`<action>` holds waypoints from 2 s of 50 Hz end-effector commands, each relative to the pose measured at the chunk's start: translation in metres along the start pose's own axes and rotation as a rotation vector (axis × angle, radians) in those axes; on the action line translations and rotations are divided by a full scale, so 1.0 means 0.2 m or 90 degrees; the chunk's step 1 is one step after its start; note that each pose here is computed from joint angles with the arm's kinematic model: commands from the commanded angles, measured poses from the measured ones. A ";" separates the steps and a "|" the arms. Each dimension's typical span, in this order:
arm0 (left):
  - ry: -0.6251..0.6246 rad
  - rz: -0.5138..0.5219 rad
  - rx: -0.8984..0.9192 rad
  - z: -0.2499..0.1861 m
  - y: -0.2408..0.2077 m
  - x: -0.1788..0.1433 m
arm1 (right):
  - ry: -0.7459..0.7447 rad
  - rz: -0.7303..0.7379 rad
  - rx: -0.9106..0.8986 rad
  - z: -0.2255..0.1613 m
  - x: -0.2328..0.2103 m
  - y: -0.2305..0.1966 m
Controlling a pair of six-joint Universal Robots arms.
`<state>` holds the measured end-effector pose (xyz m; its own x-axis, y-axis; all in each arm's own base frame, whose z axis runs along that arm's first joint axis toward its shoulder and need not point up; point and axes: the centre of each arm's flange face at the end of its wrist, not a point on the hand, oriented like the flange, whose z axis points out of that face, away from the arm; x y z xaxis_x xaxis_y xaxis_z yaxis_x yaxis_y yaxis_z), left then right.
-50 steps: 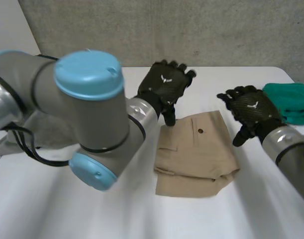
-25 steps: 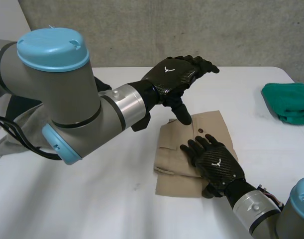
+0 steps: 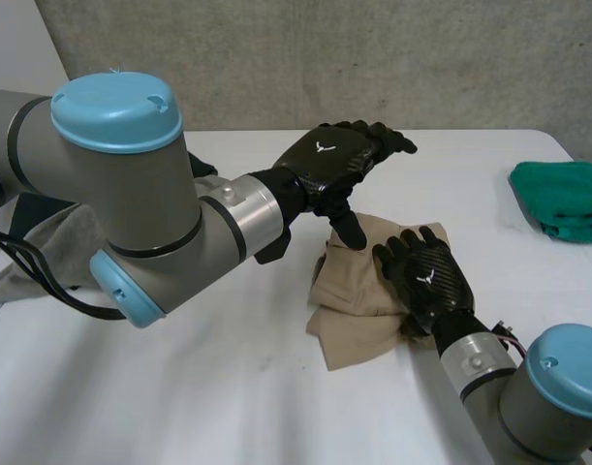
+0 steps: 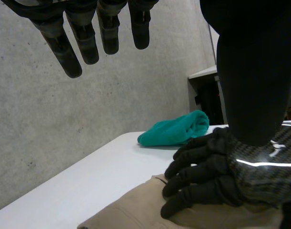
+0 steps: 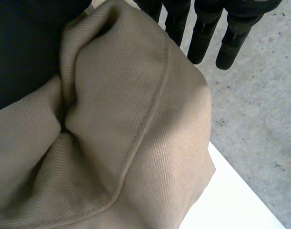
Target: Fold the laundry.
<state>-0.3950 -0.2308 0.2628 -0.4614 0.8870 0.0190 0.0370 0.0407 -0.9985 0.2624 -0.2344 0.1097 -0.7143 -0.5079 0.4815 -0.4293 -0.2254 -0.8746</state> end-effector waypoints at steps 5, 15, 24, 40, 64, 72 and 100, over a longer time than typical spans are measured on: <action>-0.001 -0.002 -0.004 -0.01 0.02 0.00 | 0.010 0.017 0.020 0.07 0.03 -0.02; -0.010 0.006 0.014 -0.02 -0.03 -0.01 | 0.067 0.003 0.094 0.25 0.21 -0.16; -0.039 0.025 0.057 -0.04 -0.13 -0.03 | 0.141 0.020 0.185 0.47 0.82 -0.30; -0.035 0.025 0.059 -0.04 -0.13 -0.01 | 0.147 0.022 0.279 0.61 1.78 0.29; -0.055 0.012 0.028 -0.02 -0.02 -0.03 | 0.117 0.037 0.250 0.51 1.81 0.82; -0.058 0.013 0.030 -0.03 -0.02 -0.04 | 0.255 -0.032 0.365 0.59 2.01 0.45; -0.058 0.010 0.020 -0.05 0.00 -0.03 | 0.170 -0.009 0.258 0.48 1.78 0.93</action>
<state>-0.3851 -0.2326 0.2622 -0.5399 0.8418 0.0011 0.0190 0.0135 -0.9997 0.0015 -0.5501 0.1009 -0.8726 -0.2893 0.3936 -0.1810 -0.5570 -0.8106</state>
